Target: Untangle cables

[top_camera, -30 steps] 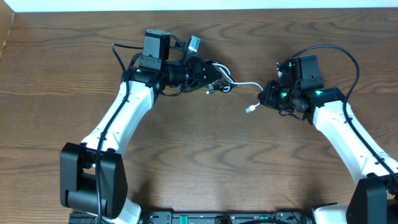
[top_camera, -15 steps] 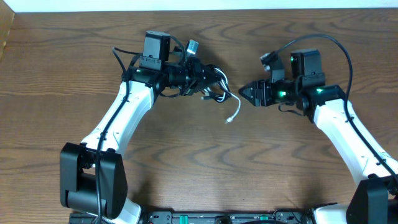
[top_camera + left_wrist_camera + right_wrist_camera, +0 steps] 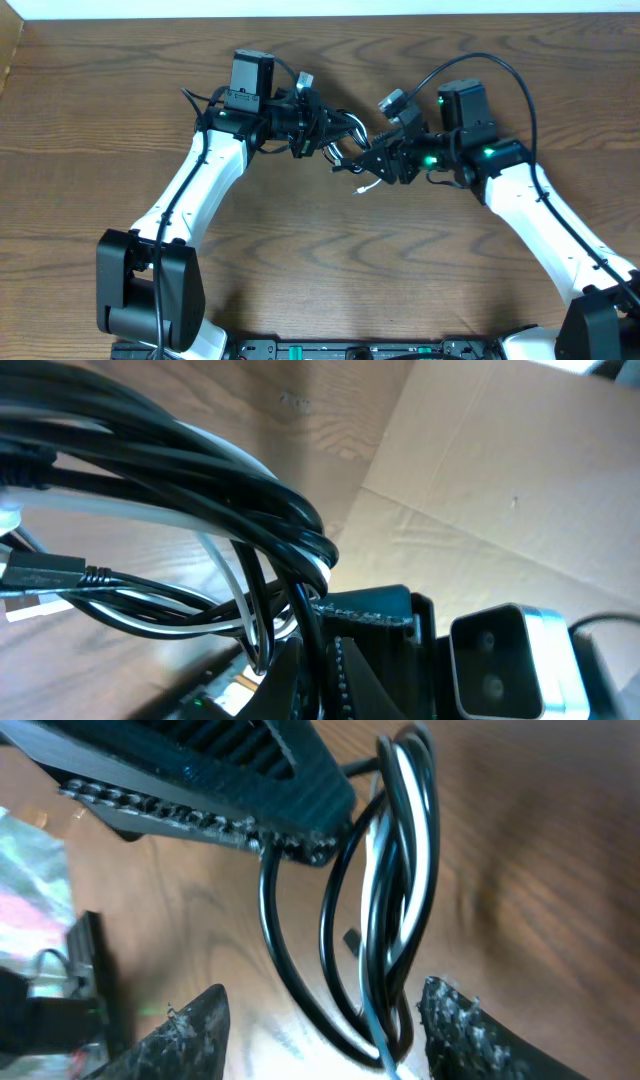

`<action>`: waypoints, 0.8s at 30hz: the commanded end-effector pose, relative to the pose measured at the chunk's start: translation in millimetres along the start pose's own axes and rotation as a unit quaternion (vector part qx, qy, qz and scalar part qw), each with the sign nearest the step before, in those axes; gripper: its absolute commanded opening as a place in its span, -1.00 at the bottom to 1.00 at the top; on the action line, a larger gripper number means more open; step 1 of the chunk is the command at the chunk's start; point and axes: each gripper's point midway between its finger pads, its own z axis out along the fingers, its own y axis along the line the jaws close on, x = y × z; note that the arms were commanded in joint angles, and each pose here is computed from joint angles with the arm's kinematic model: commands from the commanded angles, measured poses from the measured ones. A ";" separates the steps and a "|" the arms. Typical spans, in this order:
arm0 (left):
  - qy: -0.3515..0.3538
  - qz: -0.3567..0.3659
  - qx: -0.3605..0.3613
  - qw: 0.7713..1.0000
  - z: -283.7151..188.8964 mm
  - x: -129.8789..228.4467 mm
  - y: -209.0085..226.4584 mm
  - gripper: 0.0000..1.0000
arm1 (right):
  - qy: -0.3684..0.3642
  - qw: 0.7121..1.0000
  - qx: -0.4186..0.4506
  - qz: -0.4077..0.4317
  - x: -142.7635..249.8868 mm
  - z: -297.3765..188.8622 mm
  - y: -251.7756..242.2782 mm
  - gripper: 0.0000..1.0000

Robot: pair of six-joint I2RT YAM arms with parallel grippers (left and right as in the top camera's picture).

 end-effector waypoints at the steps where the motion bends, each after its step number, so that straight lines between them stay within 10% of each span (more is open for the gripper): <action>1: 0.005 -0.070 0.005 0.998 -1.3 1.9 -4.7 -0.85 | -0.009 0.997 0.079 0.007 -10.2 2.9 -16.9 -0.11; 8: 0.018 -0.089 0.000 0.996 8.2 12.1 -5.9 -0.85 | -0.023 0.984 0.171 0.040 -14.7 3.7 -37.1 -0.98; 24: -0.043 0.253 -0.034 0.966 -3.9 -17.4 5.9 -0.67 | -0.005 0.954 0.151 0.261 17.7 -32.3 -69.9 -0.98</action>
